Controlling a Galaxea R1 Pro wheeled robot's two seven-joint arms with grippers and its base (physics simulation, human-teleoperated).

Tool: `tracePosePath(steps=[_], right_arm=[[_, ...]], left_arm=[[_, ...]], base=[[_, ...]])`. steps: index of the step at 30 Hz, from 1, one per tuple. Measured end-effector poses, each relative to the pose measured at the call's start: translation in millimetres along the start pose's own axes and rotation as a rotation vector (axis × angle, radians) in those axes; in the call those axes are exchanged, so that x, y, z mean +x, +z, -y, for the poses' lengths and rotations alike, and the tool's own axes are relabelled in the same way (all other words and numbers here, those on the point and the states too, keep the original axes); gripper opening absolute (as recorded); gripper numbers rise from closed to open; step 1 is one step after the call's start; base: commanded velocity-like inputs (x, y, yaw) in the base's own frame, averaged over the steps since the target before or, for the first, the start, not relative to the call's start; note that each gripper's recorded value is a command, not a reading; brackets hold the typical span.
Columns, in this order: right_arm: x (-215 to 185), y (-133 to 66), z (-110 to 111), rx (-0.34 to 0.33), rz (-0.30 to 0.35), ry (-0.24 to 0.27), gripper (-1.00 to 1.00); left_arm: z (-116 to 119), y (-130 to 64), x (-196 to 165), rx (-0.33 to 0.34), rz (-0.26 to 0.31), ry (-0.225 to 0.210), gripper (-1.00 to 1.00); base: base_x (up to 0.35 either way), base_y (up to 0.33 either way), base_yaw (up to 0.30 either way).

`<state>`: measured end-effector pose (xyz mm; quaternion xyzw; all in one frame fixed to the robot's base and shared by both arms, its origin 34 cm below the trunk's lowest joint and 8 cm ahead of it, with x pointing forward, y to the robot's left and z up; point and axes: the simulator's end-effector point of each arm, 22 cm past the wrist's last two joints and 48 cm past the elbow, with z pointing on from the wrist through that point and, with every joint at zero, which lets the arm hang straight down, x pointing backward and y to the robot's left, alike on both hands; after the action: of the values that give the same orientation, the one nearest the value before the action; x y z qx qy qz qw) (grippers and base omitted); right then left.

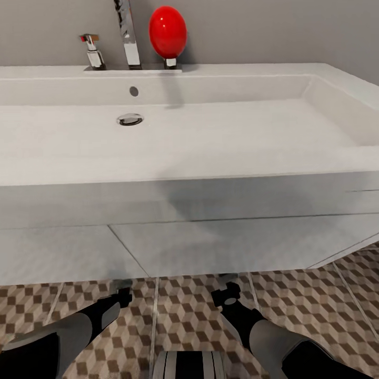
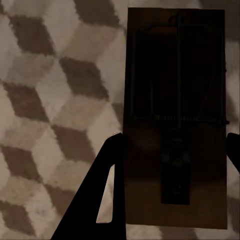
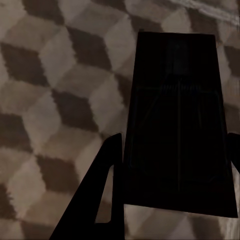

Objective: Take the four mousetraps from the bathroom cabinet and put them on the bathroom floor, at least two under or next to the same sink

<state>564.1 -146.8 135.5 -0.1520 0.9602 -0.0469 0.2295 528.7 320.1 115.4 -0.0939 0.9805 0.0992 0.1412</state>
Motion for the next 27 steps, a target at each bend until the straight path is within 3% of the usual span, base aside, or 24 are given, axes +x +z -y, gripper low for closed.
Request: tracePosePath(steps=[27], right_arm=[[57, 28.0, -22, -0.038, -0.099, -0.003, -1.00]], left_arm=[[-2, 35.0, 57, -0.018, -0.106, 0.024, -1.00]], base=[[0.000, 0.000, 0.000]])
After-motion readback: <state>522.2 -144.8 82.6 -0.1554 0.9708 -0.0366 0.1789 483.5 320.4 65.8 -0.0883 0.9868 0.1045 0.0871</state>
